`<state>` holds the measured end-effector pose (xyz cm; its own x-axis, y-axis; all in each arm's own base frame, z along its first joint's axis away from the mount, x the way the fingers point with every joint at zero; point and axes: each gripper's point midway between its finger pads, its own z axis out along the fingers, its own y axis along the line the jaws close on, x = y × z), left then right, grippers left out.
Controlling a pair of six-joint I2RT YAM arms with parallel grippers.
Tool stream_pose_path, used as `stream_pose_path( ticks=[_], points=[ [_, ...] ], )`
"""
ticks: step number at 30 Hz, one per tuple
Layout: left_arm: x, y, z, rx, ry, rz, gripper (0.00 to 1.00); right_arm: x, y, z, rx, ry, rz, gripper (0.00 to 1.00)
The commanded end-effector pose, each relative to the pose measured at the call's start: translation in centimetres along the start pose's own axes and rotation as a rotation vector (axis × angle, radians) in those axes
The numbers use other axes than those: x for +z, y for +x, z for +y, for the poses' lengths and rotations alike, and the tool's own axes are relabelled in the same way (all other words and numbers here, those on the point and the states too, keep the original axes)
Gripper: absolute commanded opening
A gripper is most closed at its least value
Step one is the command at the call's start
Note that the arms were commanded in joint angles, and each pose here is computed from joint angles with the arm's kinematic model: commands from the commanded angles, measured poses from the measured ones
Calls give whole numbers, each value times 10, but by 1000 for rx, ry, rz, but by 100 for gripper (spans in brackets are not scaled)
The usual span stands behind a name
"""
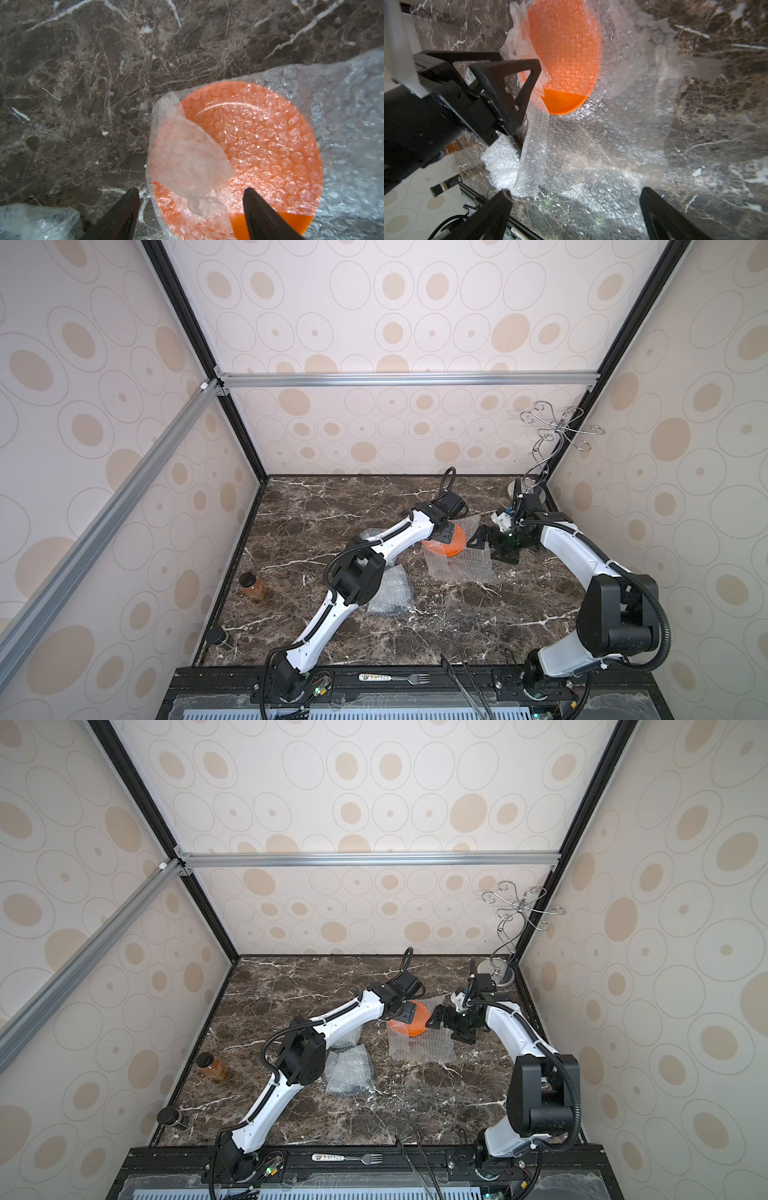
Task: Unpack dinner plates from bubble wrap
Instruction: Unwrap the bubble wrap at the center of the board.
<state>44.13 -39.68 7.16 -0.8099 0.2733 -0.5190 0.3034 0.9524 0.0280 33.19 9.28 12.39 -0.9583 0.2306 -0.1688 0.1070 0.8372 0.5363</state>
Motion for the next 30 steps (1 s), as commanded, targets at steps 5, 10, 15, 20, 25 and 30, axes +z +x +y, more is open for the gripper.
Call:
stream_pose_path(
  ticks=[5, 10, 15, 20, 25, 30],
  points=[
    [6, -3, -3, 11, -4, -3, 78, 4, 9, -3, 12, -9, 26, 99],
    [16, 3, 0, 15, -20, 11, 71, 6, 11, -5, 13, -10, 29, 98],
    [18, 4, 6, 13, -44, 17, 43, 7, 12, -6, 13, -10, 32, 98],
    [10, -4, 7, 1, -31, -1, 28, 8, 13, -7, 15, -8, 31, 98],
    [-2, -14, 6, -14, 0, -21, 21, 7, 12, -5, 33, -14, 25, 98],
    [-13, -21, 6, -34, 42, -32, 20, 6, 4, 2, 52, -42, 6, 87]
  ],
)
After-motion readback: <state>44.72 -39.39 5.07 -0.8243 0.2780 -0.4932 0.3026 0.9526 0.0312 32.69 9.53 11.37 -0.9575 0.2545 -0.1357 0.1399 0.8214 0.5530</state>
